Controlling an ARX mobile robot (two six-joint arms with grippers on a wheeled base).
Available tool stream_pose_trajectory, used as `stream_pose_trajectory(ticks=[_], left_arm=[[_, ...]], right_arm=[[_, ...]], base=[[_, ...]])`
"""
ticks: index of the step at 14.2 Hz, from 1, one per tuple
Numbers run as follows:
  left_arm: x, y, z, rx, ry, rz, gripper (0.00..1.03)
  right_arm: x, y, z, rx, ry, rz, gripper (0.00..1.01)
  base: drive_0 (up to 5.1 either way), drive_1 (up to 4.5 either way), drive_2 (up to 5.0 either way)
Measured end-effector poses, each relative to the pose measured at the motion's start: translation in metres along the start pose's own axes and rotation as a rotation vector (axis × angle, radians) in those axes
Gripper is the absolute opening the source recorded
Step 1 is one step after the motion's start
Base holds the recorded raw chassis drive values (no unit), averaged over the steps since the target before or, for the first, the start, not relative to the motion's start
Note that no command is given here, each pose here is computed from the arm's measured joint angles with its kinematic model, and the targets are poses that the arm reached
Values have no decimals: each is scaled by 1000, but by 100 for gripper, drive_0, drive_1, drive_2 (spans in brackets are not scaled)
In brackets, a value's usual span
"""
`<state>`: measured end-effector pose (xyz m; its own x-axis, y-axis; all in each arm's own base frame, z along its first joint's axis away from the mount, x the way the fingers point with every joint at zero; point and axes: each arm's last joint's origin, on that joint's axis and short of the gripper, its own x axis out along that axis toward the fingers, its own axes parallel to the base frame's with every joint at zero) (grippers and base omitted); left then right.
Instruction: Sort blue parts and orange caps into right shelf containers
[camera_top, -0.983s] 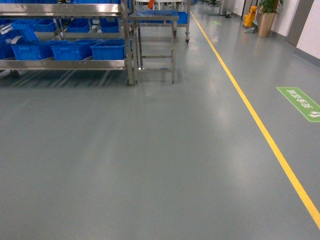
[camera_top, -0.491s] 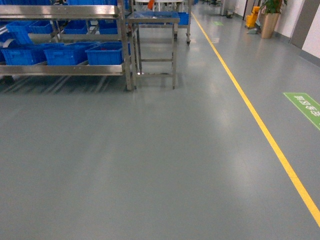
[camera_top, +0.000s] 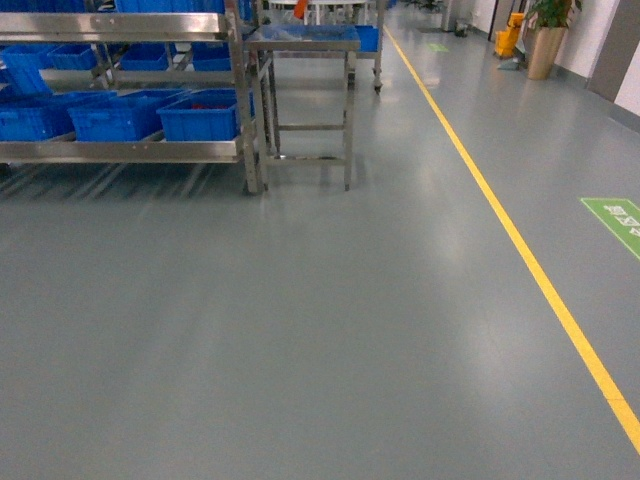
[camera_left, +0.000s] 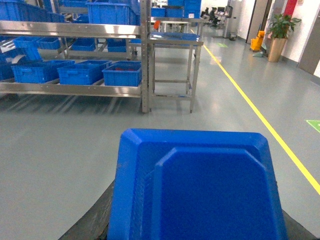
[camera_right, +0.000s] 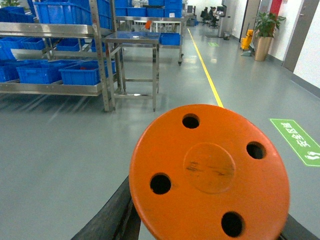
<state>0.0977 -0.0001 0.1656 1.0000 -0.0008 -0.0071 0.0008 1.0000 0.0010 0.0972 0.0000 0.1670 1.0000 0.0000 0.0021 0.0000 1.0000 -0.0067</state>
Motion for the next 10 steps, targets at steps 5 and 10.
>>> stream_pose_trajectory(ticks=[5,10], left_arm=[[0,0,0,0,0,0,43],[0,0,0,0,-2,0,43]], right_arm=[[0,0,0,0,2,0,44],[0,0,0,0,1,0,44]], base=[[3,437,-430],[-1,432,-434]])
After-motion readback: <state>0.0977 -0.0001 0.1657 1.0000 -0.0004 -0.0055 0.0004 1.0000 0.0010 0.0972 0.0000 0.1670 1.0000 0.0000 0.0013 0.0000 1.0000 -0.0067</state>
